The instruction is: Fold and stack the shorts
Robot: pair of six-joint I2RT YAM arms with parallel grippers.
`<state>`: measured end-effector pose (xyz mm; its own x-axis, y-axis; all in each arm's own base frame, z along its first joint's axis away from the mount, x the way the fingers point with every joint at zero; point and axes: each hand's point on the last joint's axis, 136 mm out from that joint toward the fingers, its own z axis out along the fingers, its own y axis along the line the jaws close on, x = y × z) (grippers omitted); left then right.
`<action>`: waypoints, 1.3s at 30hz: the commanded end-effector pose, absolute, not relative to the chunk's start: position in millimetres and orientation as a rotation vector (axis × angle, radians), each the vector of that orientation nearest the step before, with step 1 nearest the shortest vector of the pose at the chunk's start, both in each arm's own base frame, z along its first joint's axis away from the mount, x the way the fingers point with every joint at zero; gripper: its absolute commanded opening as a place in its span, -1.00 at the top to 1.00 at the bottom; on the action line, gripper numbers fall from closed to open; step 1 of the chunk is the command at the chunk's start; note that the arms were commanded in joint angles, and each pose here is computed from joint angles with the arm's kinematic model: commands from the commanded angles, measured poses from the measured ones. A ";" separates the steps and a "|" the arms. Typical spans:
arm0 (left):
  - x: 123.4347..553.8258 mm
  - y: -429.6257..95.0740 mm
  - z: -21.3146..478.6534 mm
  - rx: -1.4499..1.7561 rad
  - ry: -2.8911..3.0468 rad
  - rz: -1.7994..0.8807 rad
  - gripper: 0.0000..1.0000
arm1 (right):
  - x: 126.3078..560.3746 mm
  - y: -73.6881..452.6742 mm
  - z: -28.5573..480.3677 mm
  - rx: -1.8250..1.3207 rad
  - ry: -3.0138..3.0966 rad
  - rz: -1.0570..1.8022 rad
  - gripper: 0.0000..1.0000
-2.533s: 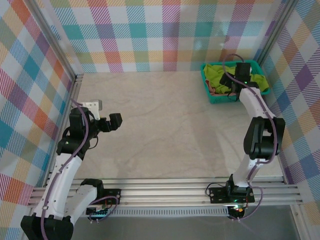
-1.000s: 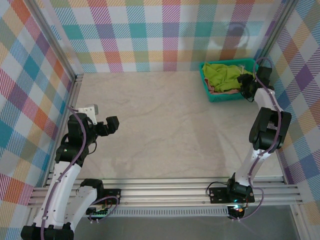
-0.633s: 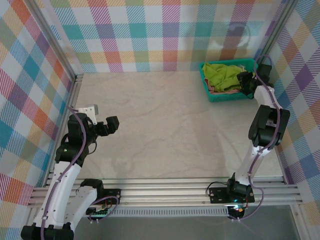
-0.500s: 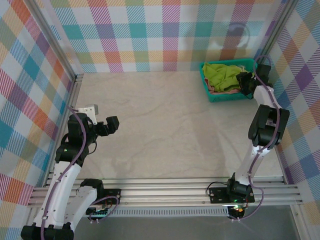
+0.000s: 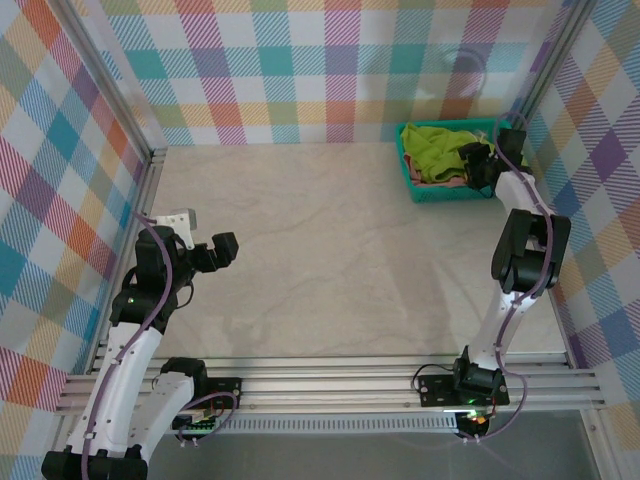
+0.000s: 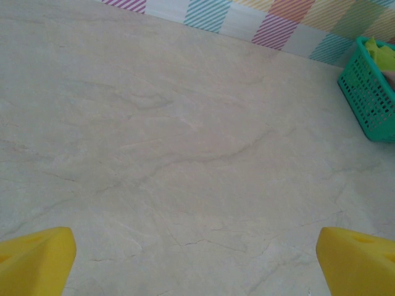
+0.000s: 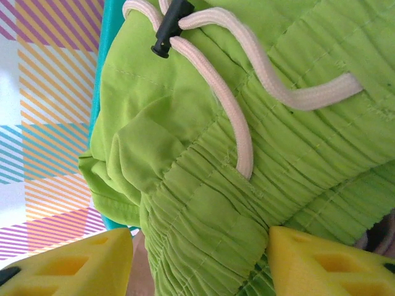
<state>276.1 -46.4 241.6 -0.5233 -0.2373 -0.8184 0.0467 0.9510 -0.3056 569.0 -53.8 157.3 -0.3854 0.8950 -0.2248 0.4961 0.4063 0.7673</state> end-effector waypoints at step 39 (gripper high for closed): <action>263.5 -54.0 270.0 -0.202 2.000 -0.499 -1.00 | 467.4 77.8 453.6 0.429 1.607 0.895 1.00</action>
<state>265.5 -50.7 260.1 -0.4776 -0.3096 -0.8222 0.0599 0.9222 -0.3821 486.7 42.7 360.6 -0.3120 0.7765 -0.5474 0.0347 0.5851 0.8102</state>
